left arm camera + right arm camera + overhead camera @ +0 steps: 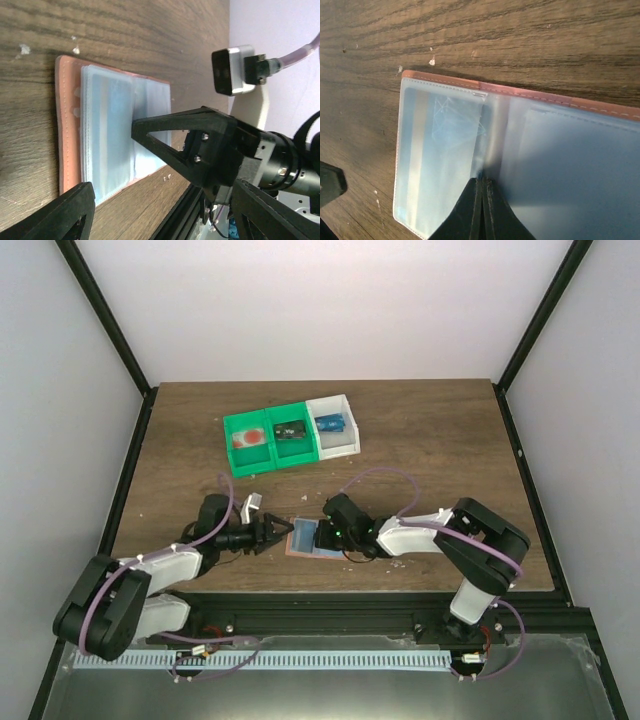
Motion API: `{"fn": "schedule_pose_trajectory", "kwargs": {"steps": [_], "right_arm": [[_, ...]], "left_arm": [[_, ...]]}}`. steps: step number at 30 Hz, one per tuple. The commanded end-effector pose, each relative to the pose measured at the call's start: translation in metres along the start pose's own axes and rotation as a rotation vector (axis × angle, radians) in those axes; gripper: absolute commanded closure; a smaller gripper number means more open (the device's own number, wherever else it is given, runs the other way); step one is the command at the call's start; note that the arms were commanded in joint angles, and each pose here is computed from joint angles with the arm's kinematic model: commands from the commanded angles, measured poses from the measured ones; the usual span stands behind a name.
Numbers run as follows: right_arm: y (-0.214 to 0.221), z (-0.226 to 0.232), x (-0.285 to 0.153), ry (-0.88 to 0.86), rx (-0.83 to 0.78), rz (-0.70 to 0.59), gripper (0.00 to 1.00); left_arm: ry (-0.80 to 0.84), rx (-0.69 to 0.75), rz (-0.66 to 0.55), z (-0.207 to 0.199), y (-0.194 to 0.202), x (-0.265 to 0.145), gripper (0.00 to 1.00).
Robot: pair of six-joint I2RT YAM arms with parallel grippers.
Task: Take the credit cards out of the card holder
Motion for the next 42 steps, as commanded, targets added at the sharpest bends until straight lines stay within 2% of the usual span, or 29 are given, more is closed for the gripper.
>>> {"fn": "schedule_pose_trajectory", "kwargs": {"steps": [1,15,33,38,42], "right_arm": [[0.015,-0.019,0.003,0.055,0.009,0.047,1.00],[0.014,-0.017,-0.008,-0.003,0.023,0.013,1.00],[0.021,-0.017,-0.002,-0.027,0.033,0.051,1.00],[0.022,-0.015,-0.002,-0.043,0.042,0.061,1.00],[0.023,-0.012,-0.003,-0.062,0.045,0.066,1.00]], "left_arm": [[0.042,0.031,0.011,-0.006,-0.003,0.006,0.23],[0.032,0.032,0.050,0.006,0.001,0.023,0.21],[0.047,0.012,0.102,0.008,0.008,0.035,0.22],[0.050,0.016,0.093,0.003,0.004,0.034,0.23],[-0.028,0.022,0.056,0.007,0.000,0.028,0.24]]}}
Point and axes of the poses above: each gripper's point midway between its finger pads, its own x axis out along the fingers, its own z axis along the line the jaws close on, y = z × x, the point moved 2 cm from there along -x, back along the fingers, and after that the axes turned 10 degrees about x, right-handed, at the moved point
